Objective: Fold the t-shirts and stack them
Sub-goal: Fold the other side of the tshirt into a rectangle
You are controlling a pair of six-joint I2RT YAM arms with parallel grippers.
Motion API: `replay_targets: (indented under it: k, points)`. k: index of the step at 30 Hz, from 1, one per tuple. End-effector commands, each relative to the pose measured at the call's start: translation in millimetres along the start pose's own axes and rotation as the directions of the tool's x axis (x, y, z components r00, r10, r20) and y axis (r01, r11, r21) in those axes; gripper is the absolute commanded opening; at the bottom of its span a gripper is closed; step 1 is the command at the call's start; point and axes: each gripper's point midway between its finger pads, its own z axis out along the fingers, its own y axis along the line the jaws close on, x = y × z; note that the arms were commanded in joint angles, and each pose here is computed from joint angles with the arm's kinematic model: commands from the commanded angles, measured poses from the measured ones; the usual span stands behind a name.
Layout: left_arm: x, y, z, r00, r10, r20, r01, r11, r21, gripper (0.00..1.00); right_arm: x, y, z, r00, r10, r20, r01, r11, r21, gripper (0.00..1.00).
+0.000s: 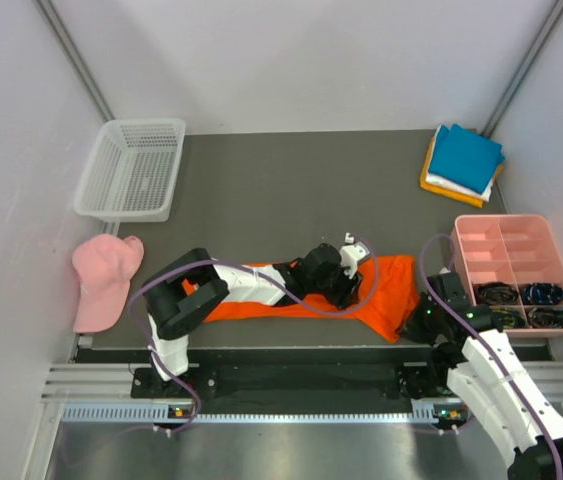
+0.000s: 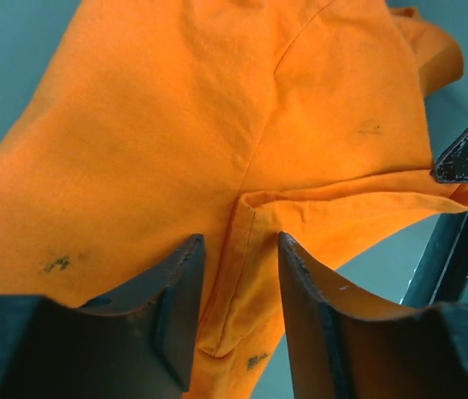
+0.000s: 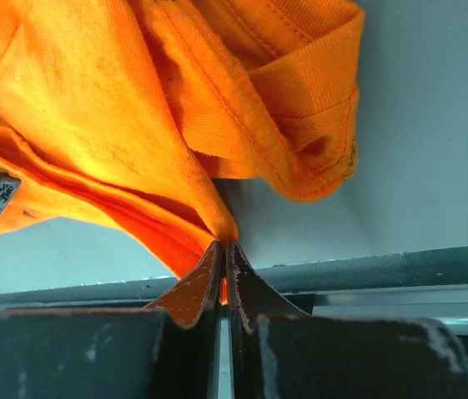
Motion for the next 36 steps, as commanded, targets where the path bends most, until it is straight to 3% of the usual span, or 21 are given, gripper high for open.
replay_targets:
  k: [1,8,11,12,24,36]
  points:
    - [-31.6,-13.3,3.6,0.996,0.016,0.086,-0.020,0.999,0.044,0.44,-0.3,3.3,-1.9,1.000,-0.021,0.004,0.021,1.000,-0.012,0.00]
    - [-37.4,-17.4,1.8,0.995,0.010,0.104,-0.017,0.998,0.060,0.43,0.0,4.0,-1.3,1.000,-0.021,0.002,0.021,1.000,-0.018,0.00]
    - [-39.9,-18.4,2.9,0.994,0.009,0.110,-0.016,0.998,0.065,0.25,0.1,3.6,-1.3,1.000,-0.021,0.002,0.021,1.000,-0.016,0.00]
    - [-41.2,-19.4,2.9,0.994,0.006,0.112,-0.014,0.998,0.069,0.01,0.5,3.5,-1.4,1.000,-0.021,0.000,0.021,1.000,-0.015,0.00]
    - [-43.5,-20.6,-1.5,0.992,-0.016,0.124,0.008,0.998,0.067,0.00,-5.6,11.5,-10.9,0.999,-0.028,0.023,0.028,0.999,-0.034,0.00]
    - [-44.2,-14.9,-46.3,0.986,-0.035,0.162,0.037,0.999,-0.005,0.00,-43.8,46.5,-28.3,0.991,-0.073,0.111,0.080,0.995,-0.062,0.00]
